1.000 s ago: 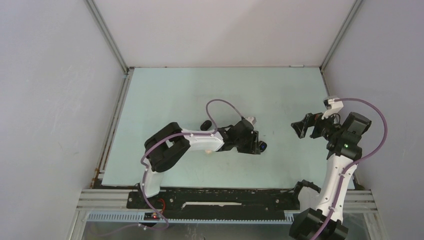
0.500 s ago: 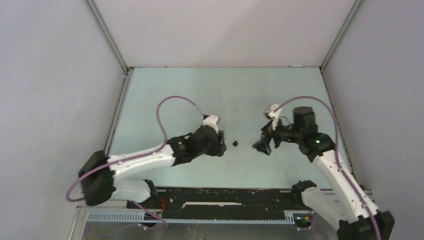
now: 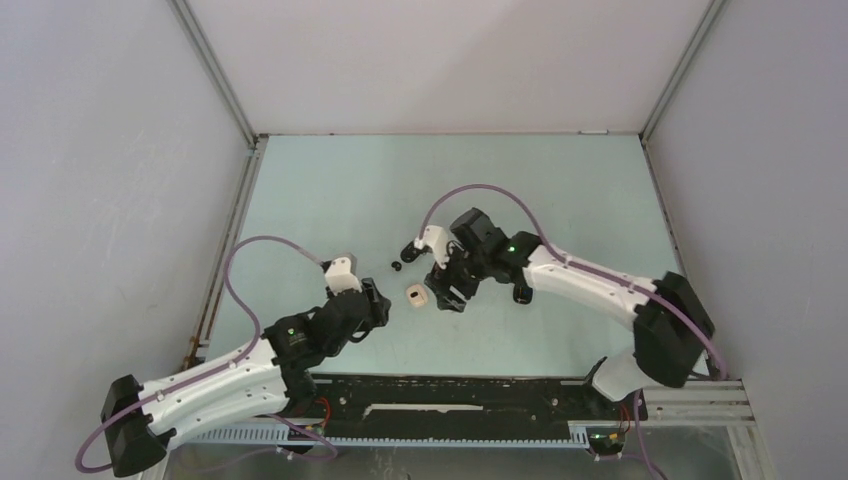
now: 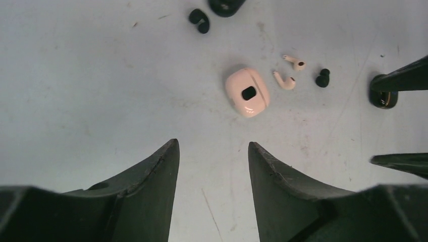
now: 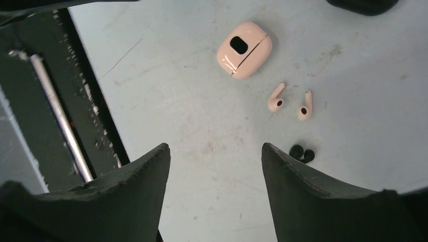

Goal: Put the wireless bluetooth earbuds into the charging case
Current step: Pick up the charging case at the center of the board.

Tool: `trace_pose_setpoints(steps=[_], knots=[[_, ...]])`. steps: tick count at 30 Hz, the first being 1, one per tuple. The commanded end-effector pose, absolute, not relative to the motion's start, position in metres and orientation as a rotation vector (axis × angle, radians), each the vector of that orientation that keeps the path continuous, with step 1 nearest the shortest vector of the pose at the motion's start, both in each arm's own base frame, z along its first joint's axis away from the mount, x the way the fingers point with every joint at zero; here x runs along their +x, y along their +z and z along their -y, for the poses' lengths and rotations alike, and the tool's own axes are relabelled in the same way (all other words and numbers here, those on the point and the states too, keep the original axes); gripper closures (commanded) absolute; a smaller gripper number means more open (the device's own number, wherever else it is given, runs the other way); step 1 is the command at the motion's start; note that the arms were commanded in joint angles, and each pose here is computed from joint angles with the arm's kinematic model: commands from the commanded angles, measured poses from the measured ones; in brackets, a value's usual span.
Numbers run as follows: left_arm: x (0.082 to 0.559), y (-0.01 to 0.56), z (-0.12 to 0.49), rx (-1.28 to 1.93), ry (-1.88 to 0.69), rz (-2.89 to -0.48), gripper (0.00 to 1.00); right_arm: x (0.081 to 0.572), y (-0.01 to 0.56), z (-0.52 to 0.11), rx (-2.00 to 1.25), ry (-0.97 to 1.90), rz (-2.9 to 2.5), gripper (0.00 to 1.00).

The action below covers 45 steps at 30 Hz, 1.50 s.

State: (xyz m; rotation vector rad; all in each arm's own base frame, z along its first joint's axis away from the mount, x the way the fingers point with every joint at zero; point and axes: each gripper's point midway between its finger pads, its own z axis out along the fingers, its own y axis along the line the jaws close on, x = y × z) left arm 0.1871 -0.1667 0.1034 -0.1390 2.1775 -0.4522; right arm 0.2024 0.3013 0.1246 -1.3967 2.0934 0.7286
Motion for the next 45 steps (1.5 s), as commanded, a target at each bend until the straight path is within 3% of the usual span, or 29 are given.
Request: trace_pose_setpoints(steps=[1,5,10,18,29,36,45], knots=[[0.187,0.097,0.144,-0.325,-0.414,-2.150,0.41,0.234,0.113,-0.328,-1.244,0.623,-2.187,0.30],[0.182,0.087,0.137,-0.334,-0.389,-2.172,0.41,0.241,0.097,-0.350,-1.224,0.634,-2.258,0.36],[0.179,0.080,0.133,-0.347,-0.360,-2.198,0.40,0.245,0.082,-0.373,-1.230,0.635,-2.310,0.28],[0.180,0.089,0.118,-0.403,-0.319,-2.163,0.37,0.255,0.056,-0.397,-1.284,0.569,-2.338,0.27],[0.175,0.087,0.112,-0.450,-0.379,-2.127,0.36,0.246,0.026,-0.396,-1.366,0.361,-2.355,0.28],[0.176,0.089,0.116,-0.434,-0.390,-2.129,0.37,0.245,0.024,-0.385,-1.367,0.290,-2.362,0.37],[0.176,0.085,0.125,-0.420,-0.418,-2.151,0.38,0.250,0.016,-0.373,-1.348,0.242,-2.386,0.32]])
